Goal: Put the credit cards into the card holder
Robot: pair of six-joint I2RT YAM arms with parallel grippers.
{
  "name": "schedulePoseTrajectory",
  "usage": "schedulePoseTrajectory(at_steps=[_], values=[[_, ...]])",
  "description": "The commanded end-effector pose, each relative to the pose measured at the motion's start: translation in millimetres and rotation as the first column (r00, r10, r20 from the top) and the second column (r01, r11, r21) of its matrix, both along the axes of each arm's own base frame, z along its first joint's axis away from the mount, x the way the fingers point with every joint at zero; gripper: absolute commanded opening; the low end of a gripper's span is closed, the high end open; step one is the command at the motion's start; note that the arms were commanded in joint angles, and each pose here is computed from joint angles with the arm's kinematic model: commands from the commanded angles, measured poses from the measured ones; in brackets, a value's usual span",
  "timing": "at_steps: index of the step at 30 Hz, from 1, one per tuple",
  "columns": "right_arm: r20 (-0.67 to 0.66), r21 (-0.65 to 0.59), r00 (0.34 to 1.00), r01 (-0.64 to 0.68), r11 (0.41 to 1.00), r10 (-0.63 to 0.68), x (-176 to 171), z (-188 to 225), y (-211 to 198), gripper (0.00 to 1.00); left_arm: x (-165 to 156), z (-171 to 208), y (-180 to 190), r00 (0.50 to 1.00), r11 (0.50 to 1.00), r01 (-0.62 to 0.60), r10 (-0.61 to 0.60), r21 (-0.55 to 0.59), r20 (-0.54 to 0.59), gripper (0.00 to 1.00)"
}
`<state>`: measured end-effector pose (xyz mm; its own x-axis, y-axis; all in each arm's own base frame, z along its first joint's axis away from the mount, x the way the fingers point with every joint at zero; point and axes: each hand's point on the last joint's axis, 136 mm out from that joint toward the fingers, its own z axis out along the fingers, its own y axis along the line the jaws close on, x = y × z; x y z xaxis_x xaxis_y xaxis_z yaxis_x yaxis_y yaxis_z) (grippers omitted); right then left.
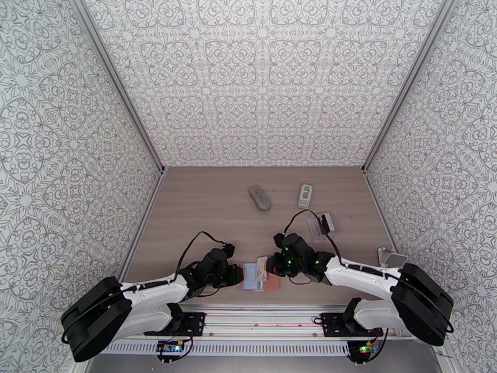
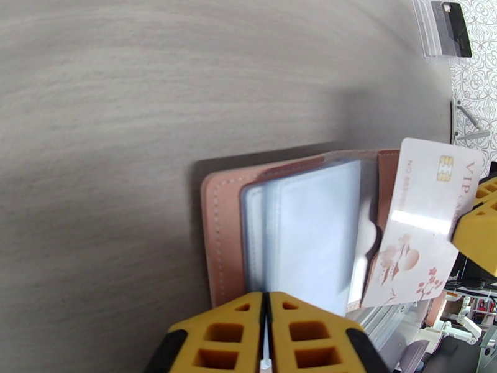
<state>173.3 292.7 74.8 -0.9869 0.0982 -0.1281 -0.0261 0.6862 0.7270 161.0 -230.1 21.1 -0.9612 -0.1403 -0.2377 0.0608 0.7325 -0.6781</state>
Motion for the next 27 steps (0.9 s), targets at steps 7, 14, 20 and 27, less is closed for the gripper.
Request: schedulePoseTrajectory(at_steps=[7,14,20,27], values=[[0.0,-0.043,1.0,0.01,0.999,-0.01,-2.2,-13.8,-12.6,0.0,0.9,-8.8,7.8,0.999,0.998,-0.034,0.035,0.062,-0.009,0.14],[-0.009,-0.036,1.0,0.011,0.999,-0.012,-2.1,-19.0,-12.0,0.0,0.3,-9.4,7.4,0.999,0.998,-0.032,0.032,0.063,-0.008,0.14],[-0.026,-0.015,1.0,0.008,1.0,-0.009,-3.3,-21.2,-8.1,0.0,0.1,-9.8,5.4,1.0,0.998,-0.027,0.027,0.063,-0.007,0.13],[-0.035,-0.009,0.999,0.012,1.0,-0.012,-4.6,-23.1,-7.9,0.0,-0.5,-12.0,3.7,1.0,0.998,-0.023,0.024,0.066,-0.012,0.13]])
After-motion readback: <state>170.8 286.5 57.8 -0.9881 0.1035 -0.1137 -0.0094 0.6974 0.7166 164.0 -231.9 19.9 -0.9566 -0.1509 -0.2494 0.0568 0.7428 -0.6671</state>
